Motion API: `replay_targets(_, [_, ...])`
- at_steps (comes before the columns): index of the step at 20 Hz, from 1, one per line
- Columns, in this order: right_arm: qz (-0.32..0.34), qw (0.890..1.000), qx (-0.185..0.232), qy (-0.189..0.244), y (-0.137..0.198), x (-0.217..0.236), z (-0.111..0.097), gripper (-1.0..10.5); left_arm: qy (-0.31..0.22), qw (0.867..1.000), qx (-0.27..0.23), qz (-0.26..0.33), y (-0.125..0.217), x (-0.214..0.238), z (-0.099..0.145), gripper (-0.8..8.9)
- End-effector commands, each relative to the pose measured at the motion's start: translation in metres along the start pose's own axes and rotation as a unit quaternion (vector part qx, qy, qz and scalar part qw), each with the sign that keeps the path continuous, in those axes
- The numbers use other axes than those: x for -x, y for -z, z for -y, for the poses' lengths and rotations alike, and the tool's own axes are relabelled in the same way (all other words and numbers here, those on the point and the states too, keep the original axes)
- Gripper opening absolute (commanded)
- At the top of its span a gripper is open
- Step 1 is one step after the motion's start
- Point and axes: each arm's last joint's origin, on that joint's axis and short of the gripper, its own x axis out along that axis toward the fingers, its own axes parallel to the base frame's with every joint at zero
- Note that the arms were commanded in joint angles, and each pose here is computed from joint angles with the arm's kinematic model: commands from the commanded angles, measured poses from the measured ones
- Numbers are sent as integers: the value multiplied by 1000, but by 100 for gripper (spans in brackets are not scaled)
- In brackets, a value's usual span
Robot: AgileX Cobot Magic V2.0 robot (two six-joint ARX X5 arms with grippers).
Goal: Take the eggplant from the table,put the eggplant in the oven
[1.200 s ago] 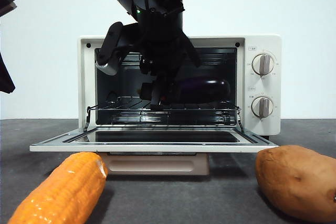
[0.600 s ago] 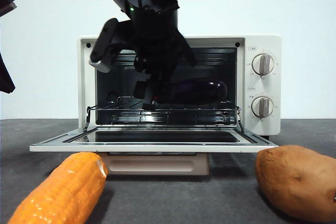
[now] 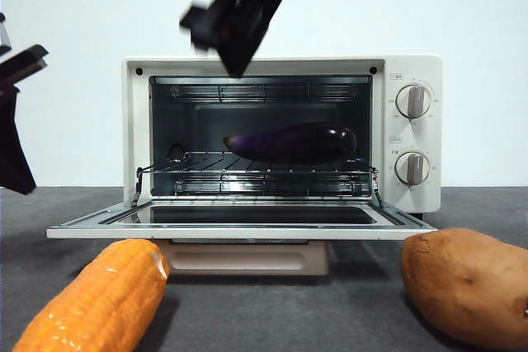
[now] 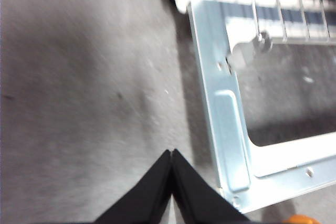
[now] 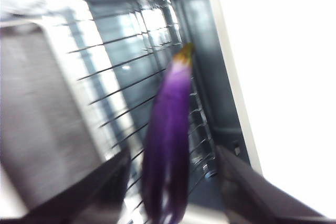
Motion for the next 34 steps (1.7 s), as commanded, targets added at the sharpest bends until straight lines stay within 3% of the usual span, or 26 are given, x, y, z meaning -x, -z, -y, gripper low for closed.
replay_targets(1, [23, 998, -57, -29, 0, 28, 7, 198, 18, 1000, 0, -12, -2, -12, -3, 6])
replay_targets(4, [45, 994, -82, -56, 10, 62, 22, 111, 38, 998, 9, -38, 0, -28, -8, 6])
replay_targets(9, [78, 990, -105, -60, 27, 102, 43, 5, 43, 996, 23, -74, 6, -47, -15, 6])
replay_targets(25, [124, 976, -169, -61, 78, 163, 84, 4, 159, 979, 13, -126, 16, -68, -19, 6])
replay_targets(34, [123, 967, -211, -66, 106, 182, 97, 4, 234, 964, 25, -122, 16, -72, -26, 6])
